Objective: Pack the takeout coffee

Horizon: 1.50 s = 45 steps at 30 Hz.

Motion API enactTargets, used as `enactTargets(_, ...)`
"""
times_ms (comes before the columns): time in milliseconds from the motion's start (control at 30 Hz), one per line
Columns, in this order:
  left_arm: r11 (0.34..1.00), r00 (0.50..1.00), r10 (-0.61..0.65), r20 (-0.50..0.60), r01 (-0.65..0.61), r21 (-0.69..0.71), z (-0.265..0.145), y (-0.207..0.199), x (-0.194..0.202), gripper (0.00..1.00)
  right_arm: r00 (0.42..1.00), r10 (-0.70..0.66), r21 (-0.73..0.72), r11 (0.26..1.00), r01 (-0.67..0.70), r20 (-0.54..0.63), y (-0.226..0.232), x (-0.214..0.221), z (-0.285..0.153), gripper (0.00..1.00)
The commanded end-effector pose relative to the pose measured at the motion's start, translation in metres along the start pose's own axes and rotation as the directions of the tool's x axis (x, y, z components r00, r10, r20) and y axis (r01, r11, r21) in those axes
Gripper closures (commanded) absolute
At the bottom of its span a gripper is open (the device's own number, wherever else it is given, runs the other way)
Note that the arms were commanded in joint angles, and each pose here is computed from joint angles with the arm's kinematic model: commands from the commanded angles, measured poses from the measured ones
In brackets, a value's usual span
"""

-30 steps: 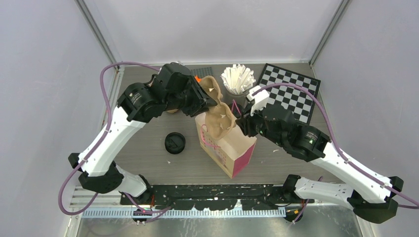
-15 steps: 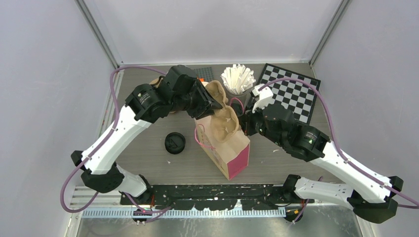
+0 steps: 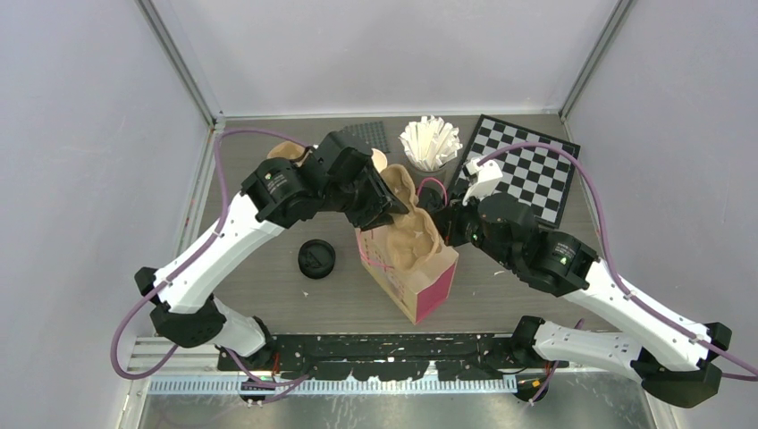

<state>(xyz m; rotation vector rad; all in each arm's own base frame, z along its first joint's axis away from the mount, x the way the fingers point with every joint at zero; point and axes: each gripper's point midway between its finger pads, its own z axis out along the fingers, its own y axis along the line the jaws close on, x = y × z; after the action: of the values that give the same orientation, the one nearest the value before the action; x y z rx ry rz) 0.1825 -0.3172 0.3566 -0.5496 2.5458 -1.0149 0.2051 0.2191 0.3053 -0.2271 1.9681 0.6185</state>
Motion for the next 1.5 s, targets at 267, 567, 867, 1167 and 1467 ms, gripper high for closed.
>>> enactTargets(267, 0.997, 0.999, -0.02, 0.048, 0.024, -0.073, 0.001, 0.031, 0.0, 0.83, 0.995, 0.079, -0.024, 0.997, -0.078, 0.068, 0.009, -0.018, 0.001, 1.0)
enactTargets(567, 0.998, 0.998, -0.059, 0.0, 0.059, -0.027, 0.017, 0.013, 0.008, 0.84, 0.994, 0.095, -0.036, 0.995, -0.094, 0.058, 0.007, -0.009, -0.002, 1.0)
enactTargets(867, 0.998, 0.998, -0.04, -0.044, 0.038, -0.057, 0.009, 0.001, 0.017, 0.84, 0.994, 0.086, -0.042, 0.996, -0.083, 0.066, 0.006, -0.009, -0.003, 1.0)
enactTargets(1167, 0.988, 1.0, -0.026, 0.007, 0.027, -0.153, 0.012, 0.035, 0.011, 0.85, 0.994, 0.087, -0.055, 0.995, -0.083, 0.069, 0.007, -0.008, -0.005, 1.0)
enactTargets(1467, 0.98, 0.998, 0.028, 0.054, -0.017, -0.197, 0.024, 0.039, 0.001, 0.87, 0.995, 0.092, -0.133, 0.987, -0.085, 0.048, 0.015, 0.001, -0.013, 1.0)
